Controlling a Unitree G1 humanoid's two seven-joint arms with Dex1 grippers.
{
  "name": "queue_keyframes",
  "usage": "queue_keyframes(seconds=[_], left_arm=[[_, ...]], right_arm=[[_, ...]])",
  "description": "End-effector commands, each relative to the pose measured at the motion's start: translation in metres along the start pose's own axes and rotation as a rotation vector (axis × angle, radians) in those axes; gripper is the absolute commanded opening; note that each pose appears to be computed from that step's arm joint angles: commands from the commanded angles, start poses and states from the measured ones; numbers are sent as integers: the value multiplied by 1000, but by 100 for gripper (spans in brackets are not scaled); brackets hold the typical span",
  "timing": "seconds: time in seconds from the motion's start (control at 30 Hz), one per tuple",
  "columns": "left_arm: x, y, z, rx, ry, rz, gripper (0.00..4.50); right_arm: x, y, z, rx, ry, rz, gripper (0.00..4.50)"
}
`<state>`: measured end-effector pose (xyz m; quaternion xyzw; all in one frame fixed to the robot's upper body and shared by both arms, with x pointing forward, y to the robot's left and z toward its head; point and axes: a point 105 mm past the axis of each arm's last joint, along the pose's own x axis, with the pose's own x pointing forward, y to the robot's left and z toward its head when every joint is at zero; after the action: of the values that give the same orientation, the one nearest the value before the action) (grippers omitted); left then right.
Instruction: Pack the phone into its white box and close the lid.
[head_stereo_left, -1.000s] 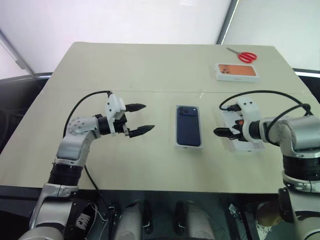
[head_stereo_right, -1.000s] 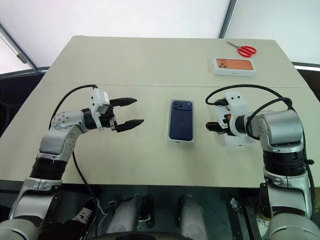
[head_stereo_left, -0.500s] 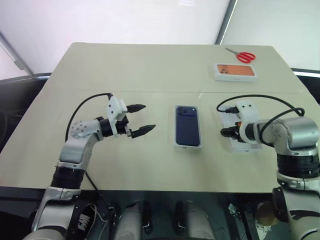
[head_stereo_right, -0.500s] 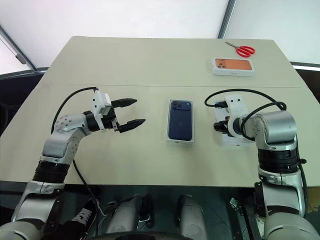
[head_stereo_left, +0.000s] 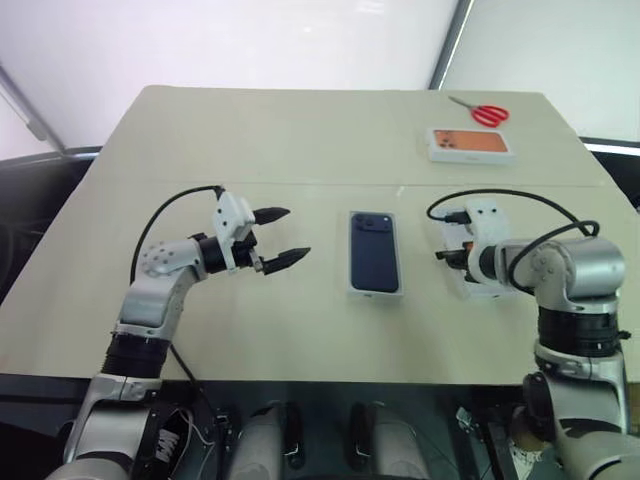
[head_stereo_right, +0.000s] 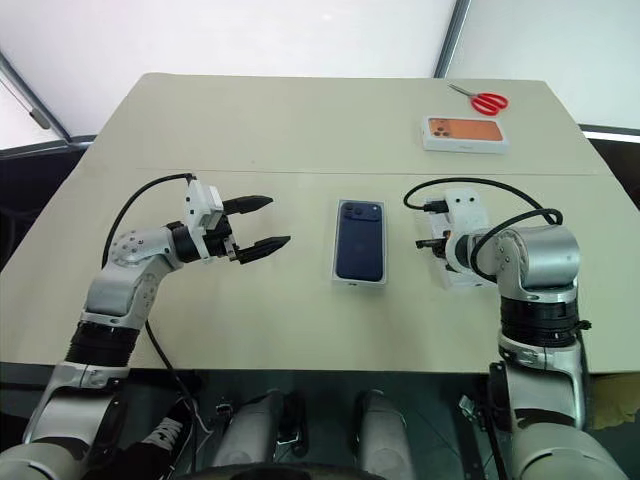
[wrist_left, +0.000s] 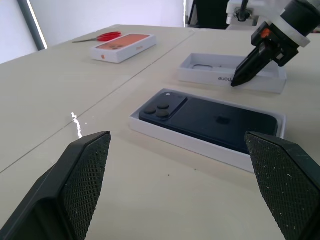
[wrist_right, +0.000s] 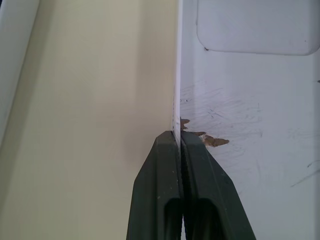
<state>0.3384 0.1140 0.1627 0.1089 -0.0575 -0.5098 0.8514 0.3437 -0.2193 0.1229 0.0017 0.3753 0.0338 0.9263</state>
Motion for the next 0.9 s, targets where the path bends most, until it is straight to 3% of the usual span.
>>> queue_keyframes(seconds=[0.03, 0.2, 0.33, 0.63, 0.9], left_arm=[[2, 2, 7, 8, -7, 0, 450], [1, 13, 7, -69, -24, 44, 450], [3, 19, 9, -73, -43, 91, 450], [1, 28, 11, -92, -63, 200, 450], [-3, 29, 8, -127, -54, 224, 450]], right_arm=[[-14, 19, 35, 112, -145, 138, 3], [-47, 59, 91, 212, -368, 457, 3], [-65, 95, 113, 359, -428, 766, 3], [-60, 166, 76, 527, -304, 1122, 3], [-46, 182, 40, 612, -163, 1140, 3]])
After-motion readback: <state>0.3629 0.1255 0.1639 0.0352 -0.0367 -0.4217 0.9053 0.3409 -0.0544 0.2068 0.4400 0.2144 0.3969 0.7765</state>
